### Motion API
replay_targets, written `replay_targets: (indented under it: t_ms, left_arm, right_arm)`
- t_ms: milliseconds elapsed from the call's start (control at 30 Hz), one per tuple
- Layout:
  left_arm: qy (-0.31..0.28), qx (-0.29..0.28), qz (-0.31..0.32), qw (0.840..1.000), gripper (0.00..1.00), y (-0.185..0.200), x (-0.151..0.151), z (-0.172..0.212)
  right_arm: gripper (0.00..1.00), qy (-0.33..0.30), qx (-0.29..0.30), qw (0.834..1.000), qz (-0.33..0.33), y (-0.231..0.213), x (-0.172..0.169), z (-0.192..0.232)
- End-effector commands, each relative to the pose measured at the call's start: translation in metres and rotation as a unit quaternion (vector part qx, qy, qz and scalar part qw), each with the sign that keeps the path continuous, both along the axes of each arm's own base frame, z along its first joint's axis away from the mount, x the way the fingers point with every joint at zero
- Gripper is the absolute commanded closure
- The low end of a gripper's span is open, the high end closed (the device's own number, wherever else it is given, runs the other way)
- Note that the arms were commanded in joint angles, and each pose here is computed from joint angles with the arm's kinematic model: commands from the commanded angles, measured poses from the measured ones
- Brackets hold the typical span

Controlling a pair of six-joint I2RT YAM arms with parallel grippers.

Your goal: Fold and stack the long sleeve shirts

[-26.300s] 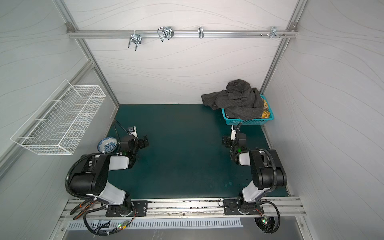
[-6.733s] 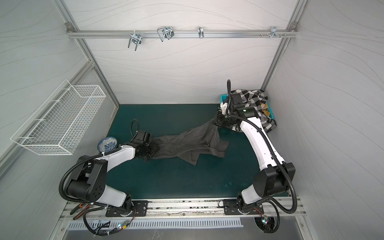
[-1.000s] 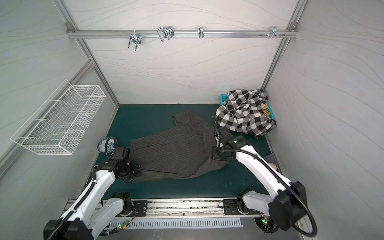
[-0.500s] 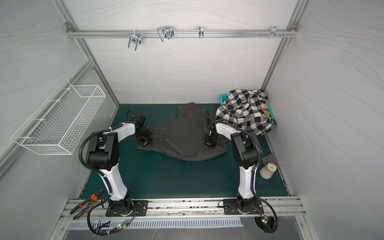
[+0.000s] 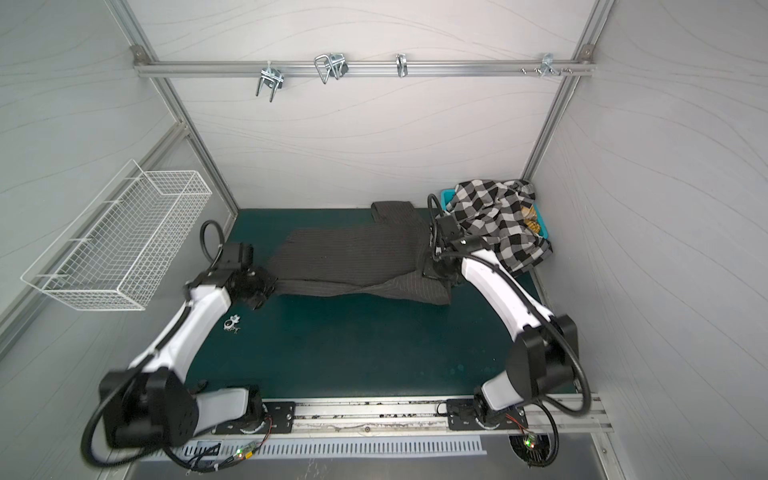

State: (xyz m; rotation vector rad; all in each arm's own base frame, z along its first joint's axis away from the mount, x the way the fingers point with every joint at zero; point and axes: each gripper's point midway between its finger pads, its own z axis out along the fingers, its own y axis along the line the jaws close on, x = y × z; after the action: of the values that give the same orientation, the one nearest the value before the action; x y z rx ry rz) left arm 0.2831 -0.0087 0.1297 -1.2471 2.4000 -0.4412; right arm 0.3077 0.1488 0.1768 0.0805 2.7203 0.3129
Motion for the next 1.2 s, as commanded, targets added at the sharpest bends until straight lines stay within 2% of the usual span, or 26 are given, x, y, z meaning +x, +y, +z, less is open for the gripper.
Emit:
replay_targets:
  t_ms: [0, 100, 233, 367, 567, 767, 933, 1167]
  left_arm:
    - [0.095, -0.028, 0.003, 0.995, 1.00, -0.010, -0.059, -0.054]
    - [0.123, -0.046, 0.001, 0.991, 1.00, -0.017, -0.084, -0.074]
    - [0.147, -0.041, 0.010, 0.988, 1.00, -0.013, -0.103, -0.090]
    - [0.148, -0.038, 0.016, 0.988, 1.00, -0.009, -0.102, -0.092]
    - [0.118, -0.050, 0.025, 0.991, 1.00, 0.001, -0.082, -0.060]
    - [0.080, -0.057, 0.042, 0.994, 1.00, 0.006, -0.048, -0.039]
    - [0.093, -0.066, 0.056, 0.992, 1.00, 0.016, -0.018, -0.055]
    - [0.112, -0.101, 0.061, 0.987, 1.00, 0.019, 0.017, -0.079]
  right_arm:
    - [1.00, 0.068, -0.047, 0.997, 0.006, -0.012, -0.050, -0.039]
    - [1.00, 0.099, -0.059, 0.993, 0.017, -0.013, -0.081, -0.063]
    - [1.00, 0.128, -0.071, 0.989, 0.018, -0.016, -0.111, -0.089]
    - [1.00, 0.105, -0.066, 0.992, 0.020, -0.016, -0.111, -0.083]
    - [1.00, 0.019, -0.077, 0.997, 0.015, -0.024, -0.073, -0.027]
    - [1.00, -0.023, -0.054, 0.998, 0.027, -0.002, -0.002, 0.006]
    - [1.00, -0.015, -0.053, 0.998, 0.044, 0.019, 0.049, -0.005]
    - [1.00, 0.025, -0.063, 0.996, 0.052, 0.029, 0.078, -0.052]
